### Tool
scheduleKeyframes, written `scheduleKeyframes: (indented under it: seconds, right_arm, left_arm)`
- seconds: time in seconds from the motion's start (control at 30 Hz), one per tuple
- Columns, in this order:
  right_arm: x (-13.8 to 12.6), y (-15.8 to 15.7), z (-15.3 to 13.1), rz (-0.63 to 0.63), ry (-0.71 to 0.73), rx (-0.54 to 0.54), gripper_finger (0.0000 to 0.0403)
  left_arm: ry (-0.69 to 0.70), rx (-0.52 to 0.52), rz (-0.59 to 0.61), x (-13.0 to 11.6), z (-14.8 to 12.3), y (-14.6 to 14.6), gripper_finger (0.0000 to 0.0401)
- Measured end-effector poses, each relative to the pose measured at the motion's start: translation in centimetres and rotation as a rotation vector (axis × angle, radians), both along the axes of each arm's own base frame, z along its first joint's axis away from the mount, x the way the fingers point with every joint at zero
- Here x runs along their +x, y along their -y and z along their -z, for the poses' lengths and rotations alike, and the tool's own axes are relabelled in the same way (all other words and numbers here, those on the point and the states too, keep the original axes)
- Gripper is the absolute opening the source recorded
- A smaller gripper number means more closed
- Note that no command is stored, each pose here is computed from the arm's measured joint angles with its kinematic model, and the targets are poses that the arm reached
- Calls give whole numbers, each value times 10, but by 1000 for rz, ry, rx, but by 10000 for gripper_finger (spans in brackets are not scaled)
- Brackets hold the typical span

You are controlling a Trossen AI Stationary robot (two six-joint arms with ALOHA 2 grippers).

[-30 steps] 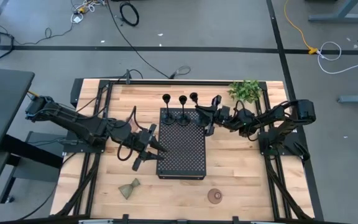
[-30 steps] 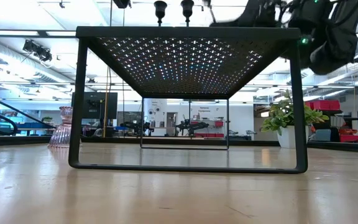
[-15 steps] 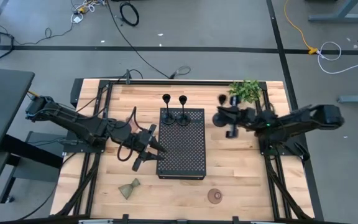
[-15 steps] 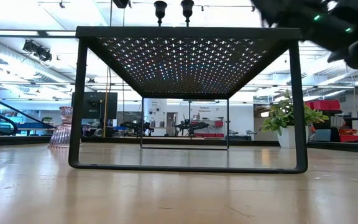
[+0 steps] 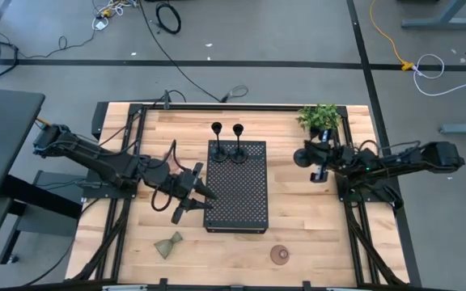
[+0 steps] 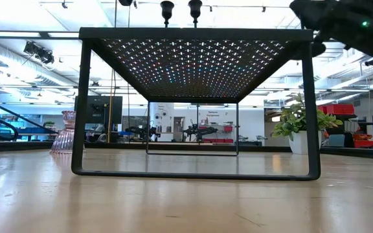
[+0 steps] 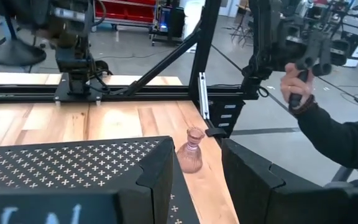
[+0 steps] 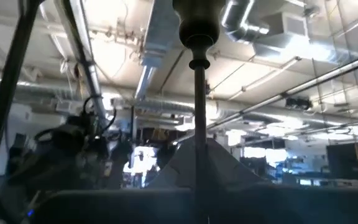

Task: Pick & Place candle stick holders
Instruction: Put the black candle holder on the shelf aligned with the other black candle holder

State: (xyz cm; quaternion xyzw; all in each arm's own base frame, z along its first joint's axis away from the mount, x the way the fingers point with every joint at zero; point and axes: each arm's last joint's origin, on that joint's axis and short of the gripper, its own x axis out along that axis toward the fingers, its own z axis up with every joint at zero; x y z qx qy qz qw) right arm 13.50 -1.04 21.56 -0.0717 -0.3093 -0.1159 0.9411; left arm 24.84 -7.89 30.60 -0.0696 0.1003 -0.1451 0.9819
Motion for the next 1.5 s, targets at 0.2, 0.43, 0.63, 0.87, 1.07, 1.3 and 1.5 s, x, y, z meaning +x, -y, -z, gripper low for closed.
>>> scheduleKeyframes:
  seconds: [0.2,0.43,0.63,0.87,1.07,1.3,1.5]
  right_arm:
    - [-7,-2,-7,26,52,-35,0]
    - [-2,-4,-1,-18,-19,37,0]
    - [-9,-6,-4,86,-15,180,0]
    - [-14,-9,1,51,-126,245,0]
    - [-12,-7,-14,87,-462,346,0]
    - [-16,-9,-36,19,-351,250,0]
    - [-17,-6,12,14,-244,234,0]
  left_arm:
    - [-9,0,15,-1,1,3,138]
    - [-15,3,34,-3,1,8,138]
    - [-16,9,36,-3,2,8,138]
    - [-4,55,32,-3,2,7,138]
    - [-7,56,5,-2,2,6,138]
    - [-4,62,-3,-2,2,5,138]
    - [-5,58,-3,-3,2,7,138]
